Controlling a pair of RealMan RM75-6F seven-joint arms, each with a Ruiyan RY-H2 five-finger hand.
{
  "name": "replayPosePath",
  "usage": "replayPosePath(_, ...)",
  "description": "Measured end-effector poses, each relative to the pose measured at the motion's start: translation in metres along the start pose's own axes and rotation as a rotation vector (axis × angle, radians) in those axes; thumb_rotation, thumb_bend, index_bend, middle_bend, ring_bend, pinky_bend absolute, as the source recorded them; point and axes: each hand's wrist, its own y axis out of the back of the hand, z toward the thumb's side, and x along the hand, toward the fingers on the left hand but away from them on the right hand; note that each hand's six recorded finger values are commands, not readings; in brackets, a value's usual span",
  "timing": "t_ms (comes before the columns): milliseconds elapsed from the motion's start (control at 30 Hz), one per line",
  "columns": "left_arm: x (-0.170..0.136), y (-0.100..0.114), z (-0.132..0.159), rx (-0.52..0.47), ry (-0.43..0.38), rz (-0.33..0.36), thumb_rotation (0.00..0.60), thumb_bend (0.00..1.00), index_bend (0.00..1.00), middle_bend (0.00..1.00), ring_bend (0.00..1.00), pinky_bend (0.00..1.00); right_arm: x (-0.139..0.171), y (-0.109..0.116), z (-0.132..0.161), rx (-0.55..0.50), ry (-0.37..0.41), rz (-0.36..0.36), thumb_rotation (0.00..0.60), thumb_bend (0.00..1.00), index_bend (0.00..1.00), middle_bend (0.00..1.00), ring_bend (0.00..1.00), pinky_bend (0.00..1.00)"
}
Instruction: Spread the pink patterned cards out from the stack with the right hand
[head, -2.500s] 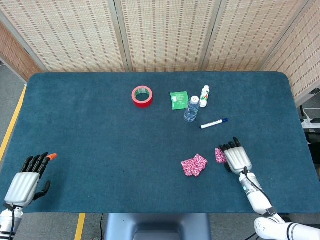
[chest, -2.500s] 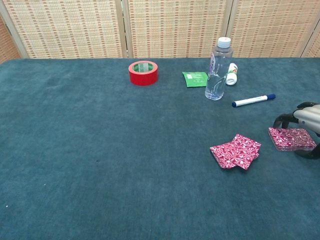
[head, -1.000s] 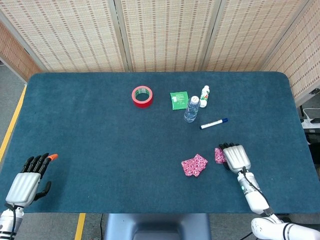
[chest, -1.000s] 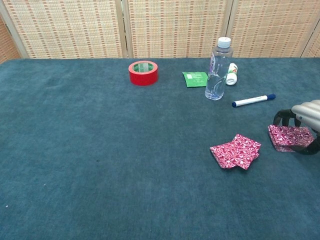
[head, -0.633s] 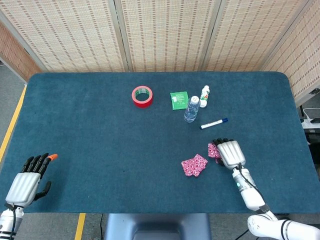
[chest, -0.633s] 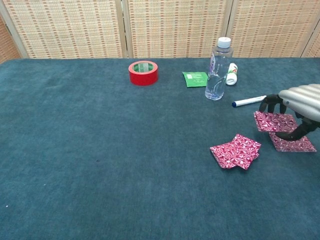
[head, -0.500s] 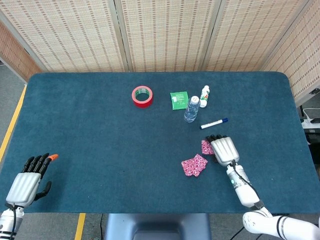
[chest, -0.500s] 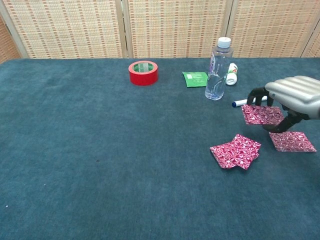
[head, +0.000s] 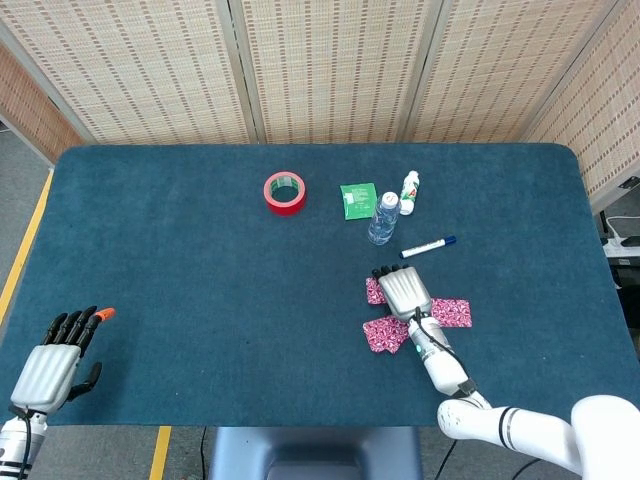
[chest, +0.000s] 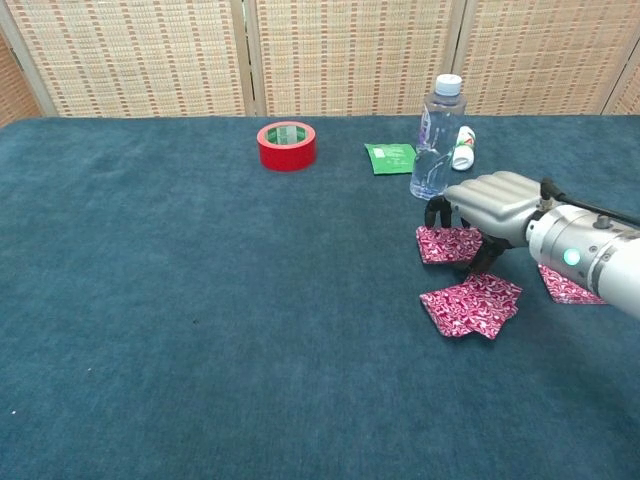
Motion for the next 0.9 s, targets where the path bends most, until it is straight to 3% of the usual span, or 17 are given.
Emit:
replayPosePath(67,0.001,-0.001,0.000,0.000,0.000,-0.004,0.600,0.46,0.00,0.00,0.00,0.04,-0.001,-0.003,0.001,0.002,0.013,0.025,0.600,0.27,0.01,0.16,0.17,0.23)
replayPosePath(200,0.001,-0.002,0.000,0.004,0.000,-0.008,0.600,0.46,0.00,0.00,0.00,0.04,0.000,0.000,-0.002,0.009,0.023,0.037,0.600,0.27,0.00,0.07,0.10,0.16)
replayPosePath(533,0.001,-0.002,0.001,0.005,0.002,-0.008,0.600,0.46,0.00,0.00,0.00,0.04,0.011,0.010,-0.013,0.001,0.021,0.011,0.600,0.27,0.00,0.05,0.09,0.13)
replayPosePath(733,0.002,0.004,0.000,-0.007,-0.001,0.023,0.600,0.46,0.00,0.00,0.00,0.04,0.061,0.021,-0.038,-0.052,-0.002,-0.053,0.600,0.27,0.00,0.00,0.00,0.00)
replayPosePath(900,0.005,0.007,0.003,-0.006,-0.043,0.070,0.600,0.47,0.00,0.00,0.00,0.03,0.132,0.015,-0.071,-0.099,-0.077,-0.127,0.600,0.27,0.00,0.00,0.00,0.00)
